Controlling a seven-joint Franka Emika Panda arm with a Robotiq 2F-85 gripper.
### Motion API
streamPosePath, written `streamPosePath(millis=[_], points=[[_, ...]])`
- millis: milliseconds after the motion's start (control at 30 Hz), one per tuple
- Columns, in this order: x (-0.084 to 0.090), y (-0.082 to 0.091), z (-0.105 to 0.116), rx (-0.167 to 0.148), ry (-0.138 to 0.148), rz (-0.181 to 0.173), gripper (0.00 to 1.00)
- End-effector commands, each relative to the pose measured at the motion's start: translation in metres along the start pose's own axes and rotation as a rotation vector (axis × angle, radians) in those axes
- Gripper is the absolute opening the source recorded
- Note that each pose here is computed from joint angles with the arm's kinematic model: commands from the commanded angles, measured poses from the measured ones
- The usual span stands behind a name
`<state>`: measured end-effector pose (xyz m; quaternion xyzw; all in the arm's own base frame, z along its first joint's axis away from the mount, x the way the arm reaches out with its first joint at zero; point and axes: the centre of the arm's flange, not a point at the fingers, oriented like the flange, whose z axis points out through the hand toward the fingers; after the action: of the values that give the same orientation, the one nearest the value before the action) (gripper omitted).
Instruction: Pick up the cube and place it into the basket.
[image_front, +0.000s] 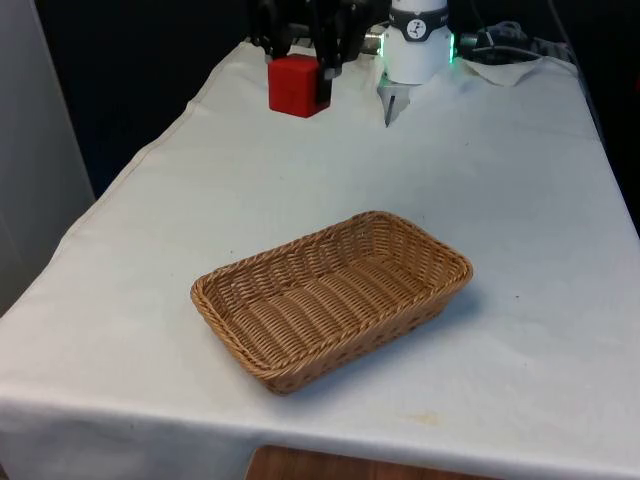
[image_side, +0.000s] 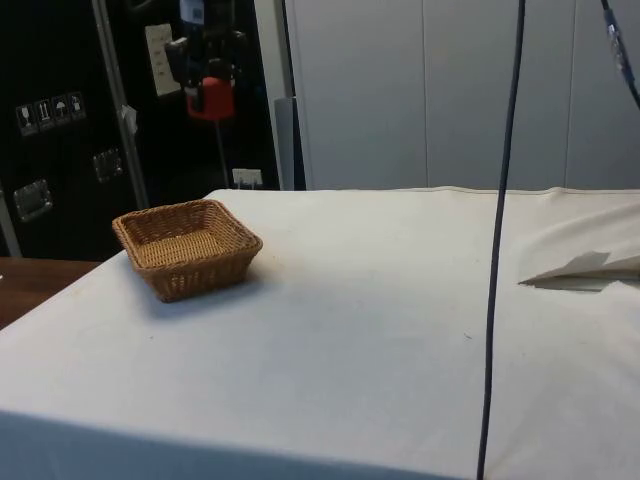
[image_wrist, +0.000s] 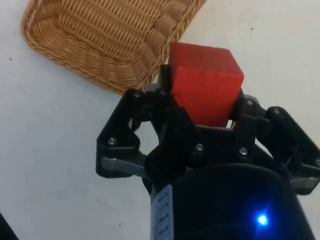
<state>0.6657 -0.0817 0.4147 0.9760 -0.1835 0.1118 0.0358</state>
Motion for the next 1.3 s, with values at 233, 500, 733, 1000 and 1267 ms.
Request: streamPosePath(millis=[233, 500, 733, 1000, 1267], points=[[0.005, -0.012, 0.001, 0.006, 0.004, -0.038, 0.00], [0.009, -0.019, 0.003, 0.002, 0.017, -0.063, 0.00], [0.015, -0.028, 0.009, 0.008, 0.019, -0.087, 0.00], [0.017, -0.036, 0.016, 0.007, 0.031, -0.104, 0.00], [0.018, -0.041, 0.027, 0.009, 0.050, -0.111, 0.00]])
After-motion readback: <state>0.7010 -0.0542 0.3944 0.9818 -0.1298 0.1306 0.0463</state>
